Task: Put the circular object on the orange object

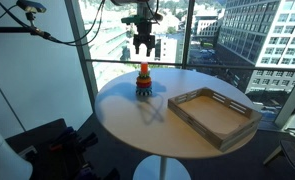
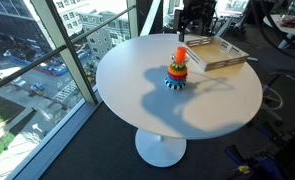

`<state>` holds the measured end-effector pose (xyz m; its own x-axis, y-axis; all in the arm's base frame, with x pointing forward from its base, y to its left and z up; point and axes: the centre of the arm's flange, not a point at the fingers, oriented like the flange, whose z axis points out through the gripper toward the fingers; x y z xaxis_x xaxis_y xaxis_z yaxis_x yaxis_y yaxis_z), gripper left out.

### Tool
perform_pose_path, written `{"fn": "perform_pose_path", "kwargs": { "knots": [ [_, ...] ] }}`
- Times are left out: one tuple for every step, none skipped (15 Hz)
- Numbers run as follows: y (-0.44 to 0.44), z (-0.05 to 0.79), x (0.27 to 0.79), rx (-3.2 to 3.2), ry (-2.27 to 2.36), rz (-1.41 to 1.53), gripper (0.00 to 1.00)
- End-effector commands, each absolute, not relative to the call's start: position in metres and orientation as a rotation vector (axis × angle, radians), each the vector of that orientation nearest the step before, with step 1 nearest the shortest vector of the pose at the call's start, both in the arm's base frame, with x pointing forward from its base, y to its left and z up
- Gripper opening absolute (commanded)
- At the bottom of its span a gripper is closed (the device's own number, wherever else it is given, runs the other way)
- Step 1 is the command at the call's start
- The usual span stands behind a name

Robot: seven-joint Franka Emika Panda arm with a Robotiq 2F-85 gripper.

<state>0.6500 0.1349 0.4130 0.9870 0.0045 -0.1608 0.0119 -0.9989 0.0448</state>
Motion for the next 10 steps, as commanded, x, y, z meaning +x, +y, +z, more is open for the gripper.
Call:
{"fn": "perform_pose_path", "kwargs": {
  "knots": [
    [0.119,0.435,0.621,3.068,-0.033,-0.24,1.0],
    [0.116,0.44,0.615,3.068,-0.031,-0.242,1.0],
    [0.113,0.443,0.609,3.066,-0.031,-0.242,1.0],
    [0.111,0.448,0.601,3.065,-0.03,-0.236,1.0],
    [0.108,0.453,0.594,3.062,-0.023,-0.241,1.0],
    [0.107,0.457,0.587,3.062,-0.022,-0.243,1.0],
    [0.105,0.462,0.58,3.06,-0.017,-0.255,1.0],
    [0.103,0.466,0.572,3.059,-0.013,-0.273,1.0],
    [0.102,0.471,0.565,3.056,-0.012,-0.289,1.0],
    [0.1,0.475,0.558,3.055,-0.014,-0.302,1.0]
  ]
}}
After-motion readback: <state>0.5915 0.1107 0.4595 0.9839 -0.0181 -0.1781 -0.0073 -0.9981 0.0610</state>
